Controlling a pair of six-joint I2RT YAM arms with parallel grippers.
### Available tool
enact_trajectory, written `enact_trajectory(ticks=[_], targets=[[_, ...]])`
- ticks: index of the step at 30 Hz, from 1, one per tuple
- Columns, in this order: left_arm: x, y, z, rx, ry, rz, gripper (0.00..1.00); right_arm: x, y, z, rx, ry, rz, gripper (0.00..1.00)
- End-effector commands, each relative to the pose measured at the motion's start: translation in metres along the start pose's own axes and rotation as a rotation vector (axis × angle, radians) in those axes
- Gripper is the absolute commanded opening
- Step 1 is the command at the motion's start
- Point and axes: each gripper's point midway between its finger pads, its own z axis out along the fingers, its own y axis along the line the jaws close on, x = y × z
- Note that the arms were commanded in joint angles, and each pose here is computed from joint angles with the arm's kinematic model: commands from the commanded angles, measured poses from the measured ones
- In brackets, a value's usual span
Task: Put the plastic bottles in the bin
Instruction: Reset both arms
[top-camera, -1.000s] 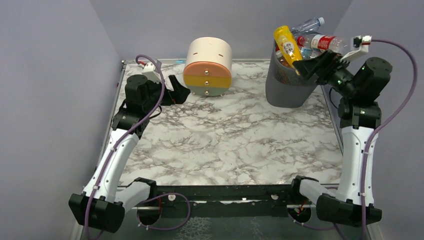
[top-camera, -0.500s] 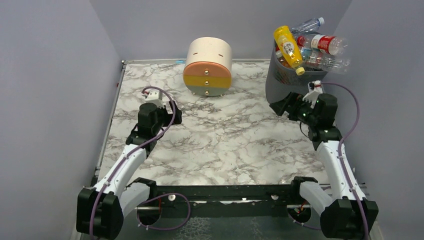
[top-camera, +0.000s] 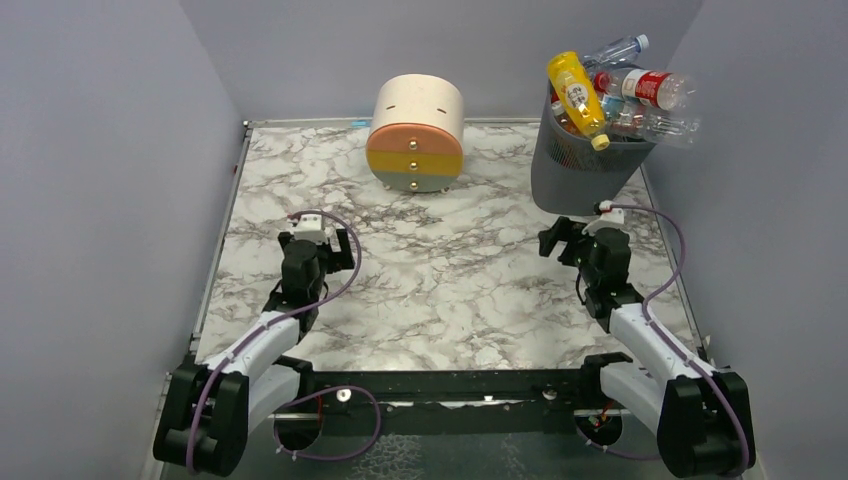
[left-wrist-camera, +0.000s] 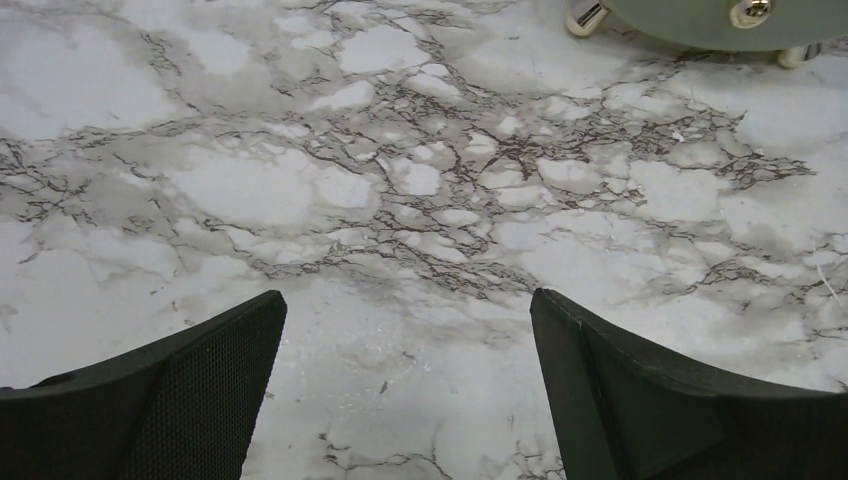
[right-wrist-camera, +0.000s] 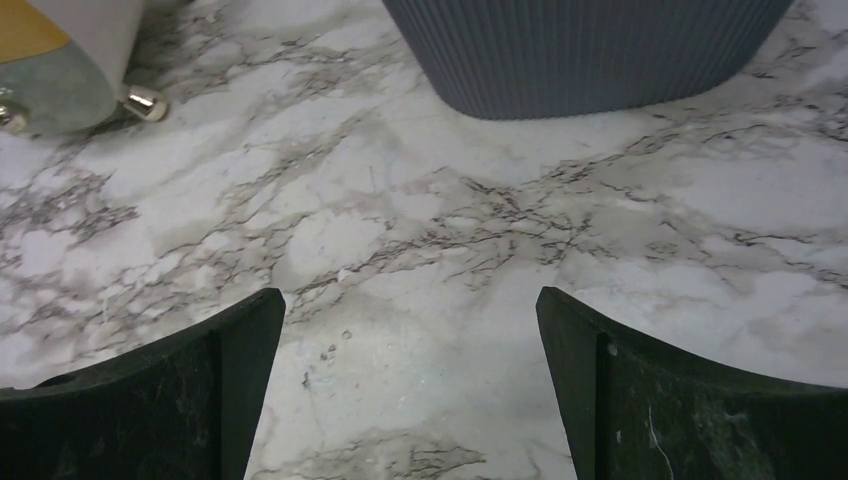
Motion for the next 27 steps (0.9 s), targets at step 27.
enact_trajectory(ticks=[27], targets=[[-0.025, 0.055, 0.064, -0.066, -0.234, 0.095, 0.99, -0.023, -0.055, 0.069, 0.247, -0.262, -0.16, 1.0]])
